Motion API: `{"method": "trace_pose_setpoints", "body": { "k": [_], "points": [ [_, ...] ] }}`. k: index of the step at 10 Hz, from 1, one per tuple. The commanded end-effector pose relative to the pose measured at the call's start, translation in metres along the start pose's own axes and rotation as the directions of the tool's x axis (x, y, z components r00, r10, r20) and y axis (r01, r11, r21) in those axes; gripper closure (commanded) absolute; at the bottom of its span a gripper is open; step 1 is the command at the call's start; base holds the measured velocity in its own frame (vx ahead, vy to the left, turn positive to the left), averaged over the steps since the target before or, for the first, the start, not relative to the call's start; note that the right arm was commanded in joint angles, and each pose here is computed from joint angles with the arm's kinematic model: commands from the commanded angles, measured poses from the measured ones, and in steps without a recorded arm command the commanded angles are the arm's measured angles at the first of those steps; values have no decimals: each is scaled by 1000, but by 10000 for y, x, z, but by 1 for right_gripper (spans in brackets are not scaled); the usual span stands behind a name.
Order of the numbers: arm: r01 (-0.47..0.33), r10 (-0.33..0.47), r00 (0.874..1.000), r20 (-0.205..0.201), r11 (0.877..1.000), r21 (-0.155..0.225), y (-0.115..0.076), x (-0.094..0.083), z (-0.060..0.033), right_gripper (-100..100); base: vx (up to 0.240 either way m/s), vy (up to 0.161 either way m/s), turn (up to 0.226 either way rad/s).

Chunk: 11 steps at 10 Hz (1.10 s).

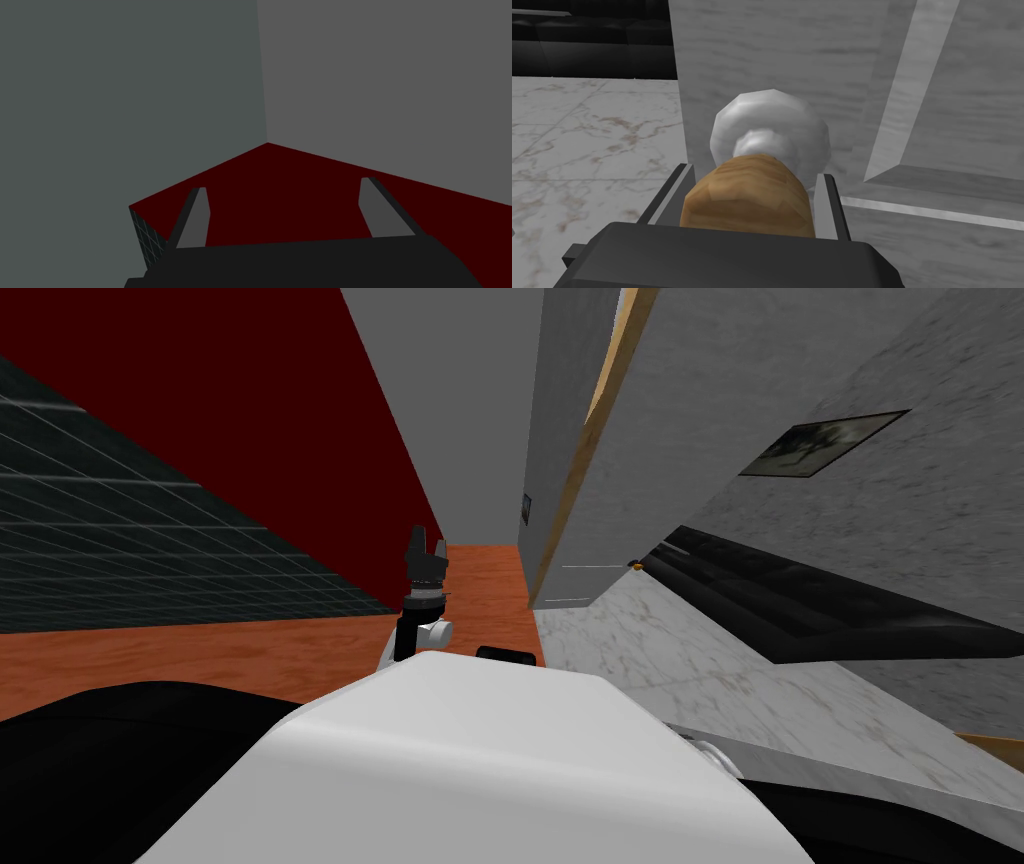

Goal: Push the door open

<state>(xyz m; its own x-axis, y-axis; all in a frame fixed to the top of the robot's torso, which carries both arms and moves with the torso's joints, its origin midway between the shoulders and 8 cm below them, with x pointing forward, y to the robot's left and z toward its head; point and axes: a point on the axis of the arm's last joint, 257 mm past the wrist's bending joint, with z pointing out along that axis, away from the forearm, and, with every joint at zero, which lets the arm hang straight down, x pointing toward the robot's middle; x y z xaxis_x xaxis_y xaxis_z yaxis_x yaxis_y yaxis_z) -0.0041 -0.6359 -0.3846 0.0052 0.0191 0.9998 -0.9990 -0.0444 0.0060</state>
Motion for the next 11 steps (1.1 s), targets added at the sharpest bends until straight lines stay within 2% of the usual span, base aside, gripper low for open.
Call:
{"method": "trace_pose_setpoints", "body": {
  "k": [1, 6, 11],
  "points": [
    [2, -3, 1000, -23, 999, -44, 191, 96, 67, 100, 105, -203, -65],
    [0, -2, 1000, -17, 990, -141, 585, 72, 47, 100, 117, -190, -56],
    [-2, 2, 1000, 1, 974, -228, 923, 0, -63, 100, 109, -170, -56]
  ]
}}
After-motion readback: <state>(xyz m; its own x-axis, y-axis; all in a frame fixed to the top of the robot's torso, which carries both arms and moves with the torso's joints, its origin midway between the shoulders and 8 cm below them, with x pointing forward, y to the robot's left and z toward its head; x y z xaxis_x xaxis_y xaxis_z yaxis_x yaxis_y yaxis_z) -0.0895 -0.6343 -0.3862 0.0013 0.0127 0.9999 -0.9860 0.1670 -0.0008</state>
